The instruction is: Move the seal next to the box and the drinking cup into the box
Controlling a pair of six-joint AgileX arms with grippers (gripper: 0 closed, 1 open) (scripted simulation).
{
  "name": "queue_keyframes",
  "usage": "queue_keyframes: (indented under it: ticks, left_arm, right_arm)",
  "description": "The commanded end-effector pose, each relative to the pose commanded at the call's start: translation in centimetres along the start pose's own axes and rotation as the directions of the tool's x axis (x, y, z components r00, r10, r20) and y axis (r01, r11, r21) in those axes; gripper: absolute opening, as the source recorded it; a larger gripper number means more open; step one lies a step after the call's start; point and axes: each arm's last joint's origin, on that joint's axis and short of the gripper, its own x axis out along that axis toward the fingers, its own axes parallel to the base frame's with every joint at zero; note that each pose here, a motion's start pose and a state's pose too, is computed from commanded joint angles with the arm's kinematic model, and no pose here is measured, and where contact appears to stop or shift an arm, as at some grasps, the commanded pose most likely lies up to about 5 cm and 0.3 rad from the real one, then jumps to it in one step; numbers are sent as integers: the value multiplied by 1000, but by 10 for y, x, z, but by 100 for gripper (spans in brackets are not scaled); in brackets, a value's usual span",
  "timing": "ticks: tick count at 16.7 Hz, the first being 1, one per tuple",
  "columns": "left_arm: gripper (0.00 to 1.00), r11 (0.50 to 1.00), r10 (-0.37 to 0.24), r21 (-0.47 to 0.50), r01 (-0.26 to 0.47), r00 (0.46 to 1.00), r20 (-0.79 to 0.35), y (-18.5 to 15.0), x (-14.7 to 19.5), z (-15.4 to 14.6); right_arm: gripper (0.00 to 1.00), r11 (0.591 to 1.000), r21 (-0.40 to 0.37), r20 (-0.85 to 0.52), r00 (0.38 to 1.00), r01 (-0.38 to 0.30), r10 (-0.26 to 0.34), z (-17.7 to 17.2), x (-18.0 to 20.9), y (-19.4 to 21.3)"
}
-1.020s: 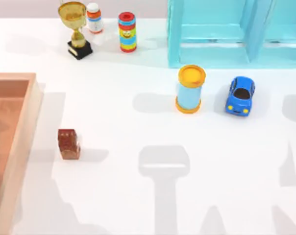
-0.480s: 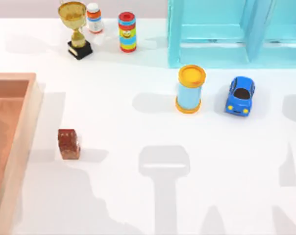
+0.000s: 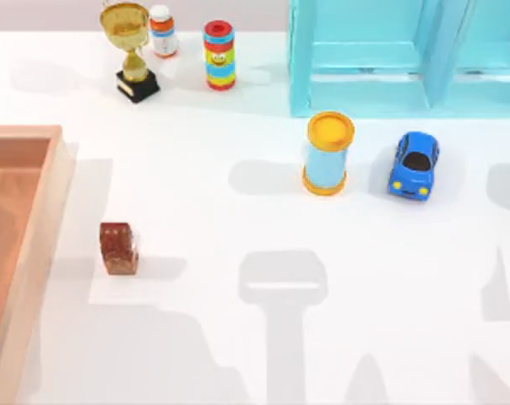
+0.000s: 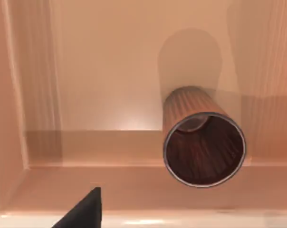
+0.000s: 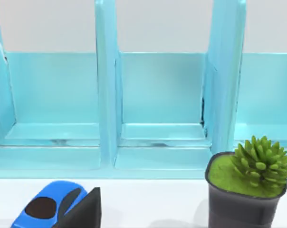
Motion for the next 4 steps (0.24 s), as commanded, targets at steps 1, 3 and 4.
queue_keyframes:
  ticks: [1,3,4]
  left_arm:
    - [100,1000,-29,4,29,999,-28,-3,0,-4]
    - [100,998,-67,8,68,996,-62,-8,2,-9]
    - [100,997,-72,8,72,995,-66,-8,2,-10]
  right_arm:
    - [100,1000,0,0,1000,0,0,0,0,0]
    - [100,1000,0,0,1000,0,0,0,0,0]
    - [100,1000,0,0,1000,0,0,0,0,0]
